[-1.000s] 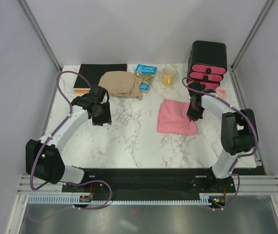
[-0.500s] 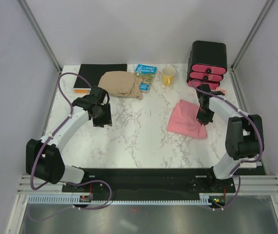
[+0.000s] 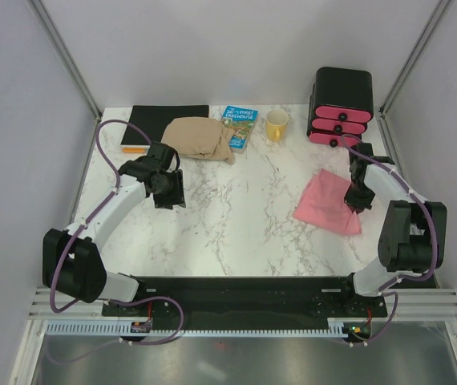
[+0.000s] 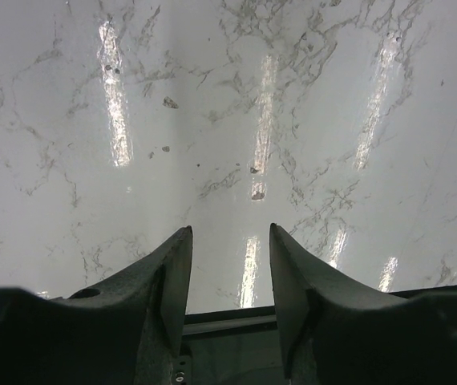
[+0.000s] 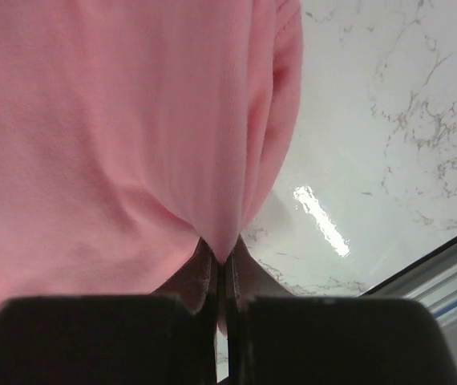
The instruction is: Fold and stack the t-shirts
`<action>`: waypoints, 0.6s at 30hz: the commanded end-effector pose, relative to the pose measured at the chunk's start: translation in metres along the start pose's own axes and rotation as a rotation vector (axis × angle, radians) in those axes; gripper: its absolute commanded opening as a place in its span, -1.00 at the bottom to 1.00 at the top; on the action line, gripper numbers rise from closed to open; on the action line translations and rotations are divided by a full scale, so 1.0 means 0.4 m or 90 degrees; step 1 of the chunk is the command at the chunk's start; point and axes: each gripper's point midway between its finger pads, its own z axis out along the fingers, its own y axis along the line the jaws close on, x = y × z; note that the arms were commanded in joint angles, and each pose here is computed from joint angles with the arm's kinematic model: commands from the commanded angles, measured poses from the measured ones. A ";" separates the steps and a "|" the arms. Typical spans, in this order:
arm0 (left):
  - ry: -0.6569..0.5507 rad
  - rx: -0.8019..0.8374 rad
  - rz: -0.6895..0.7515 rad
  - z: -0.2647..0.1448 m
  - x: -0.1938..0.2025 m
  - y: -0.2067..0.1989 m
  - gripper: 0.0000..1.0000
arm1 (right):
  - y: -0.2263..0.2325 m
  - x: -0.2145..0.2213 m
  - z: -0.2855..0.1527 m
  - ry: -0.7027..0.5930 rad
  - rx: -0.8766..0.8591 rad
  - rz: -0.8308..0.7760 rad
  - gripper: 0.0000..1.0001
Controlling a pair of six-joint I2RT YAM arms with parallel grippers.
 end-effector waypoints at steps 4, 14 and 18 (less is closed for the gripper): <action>-0.013 0.020 0.026 -0.004 -0.005 -0.004 0.01 | -0.030 -0.062 0.011 -0.005 -0.003 -0.049 -0.99; 0.001 0.029 0.027 0.001 0.018 -0.004 -0.01 | -0.084 -0.135 0.066 0.016 0.034 -0.067 -1.00; 0.006 0.032 0.029 0.000 0.033 -0.001 -0.02 | -0.066 -0.186 0.077 0.007 0.034 -0.069 -1.00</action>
